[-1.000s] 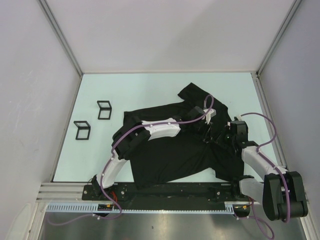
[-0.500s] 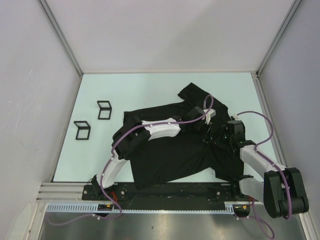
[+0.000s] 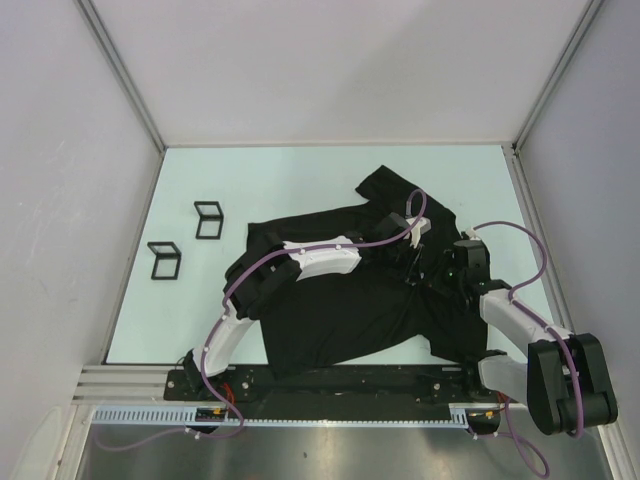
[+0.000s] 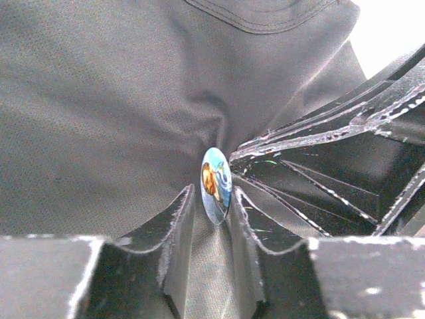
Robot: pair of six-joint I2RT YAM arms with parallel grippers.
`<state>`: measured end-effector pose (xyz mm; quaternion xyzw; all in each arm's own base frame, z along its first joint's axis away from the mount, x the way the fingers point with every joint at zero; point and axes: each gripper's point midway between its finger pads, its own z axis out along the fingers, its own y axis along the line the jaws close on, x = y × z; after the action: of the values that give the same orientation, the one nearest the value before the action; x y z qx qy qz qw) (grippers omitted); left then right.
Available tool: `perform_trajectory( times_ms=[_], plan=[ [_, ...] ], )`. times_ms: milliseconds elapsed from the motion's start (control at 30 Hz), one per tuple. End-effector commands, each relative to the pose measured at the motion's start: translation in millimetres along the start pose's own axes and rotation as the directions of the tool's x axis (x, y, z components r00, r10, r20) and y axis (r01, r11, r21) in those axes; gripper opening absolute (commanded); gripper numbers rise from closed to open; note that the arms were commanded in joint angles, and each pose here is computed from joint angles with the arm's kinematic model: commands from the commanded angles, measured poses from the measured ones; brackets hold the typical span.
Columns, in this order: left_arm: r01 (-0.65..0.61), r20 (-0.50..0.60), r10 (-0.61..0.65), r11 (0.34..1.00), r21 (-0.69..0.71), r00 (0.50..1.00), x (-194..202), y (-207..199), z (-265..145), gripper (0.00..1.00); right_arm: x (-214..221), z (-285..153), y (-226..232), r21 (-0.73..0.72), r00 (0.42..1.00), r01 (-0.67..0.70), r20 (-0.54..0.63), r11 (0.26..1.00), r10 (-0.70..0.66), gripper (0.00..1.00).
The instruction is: Remove the brooch from the garment
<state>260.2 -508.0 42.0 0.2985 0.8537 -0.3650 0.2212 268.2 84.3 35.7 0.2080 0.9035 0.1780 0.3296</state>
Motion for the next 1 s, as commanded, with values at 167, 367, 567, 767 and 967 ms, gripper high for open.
perform_trajectory(
  times_ms=[167, 367, 567, 767, 967],
  plan=[
    [-0.013, 0.095, 0.01, 0.999, 0.036, 0.995, -34, -21, -24, 0.41, -19, 1, 12, -0.02, 0.998, 0.027, 0.055, 0.999, -0.026, 0.12],
    [-0.016, 0.104, 0.012, 0.999, 0.036, 0.994, -37, -22, -27, 0.38, -18, 3, 12, -0.02, 0.999, 0.026, 0.047, 0.999, -0.025, 0.12],
    [-0.013, 0.084, 0.009, 0.999, 0.045, 0.996, -31, -21, -21, 0.32, -18, 3, 13, -0.027, 0.999, 0.021, 0.046, 0.999, -0.02, 0.12],
    [-0.007, 0.068, 0.004, 0.999, 0.042, 0.998, -25, -17, -16, 0.29, -19, 3, 15, -0.034, 0.999, 0.014, 0.049, 0.999, -0.012, 0.13],
    [-0.015, 0.065, 0.012, 0.999, 0.036, 0.998, -26, -16, -16, 0.2, -20, 5, 14, -0.025, 0.999, 0.016, 0.052, 1.0, -0.015, 0.12]
  ],
)
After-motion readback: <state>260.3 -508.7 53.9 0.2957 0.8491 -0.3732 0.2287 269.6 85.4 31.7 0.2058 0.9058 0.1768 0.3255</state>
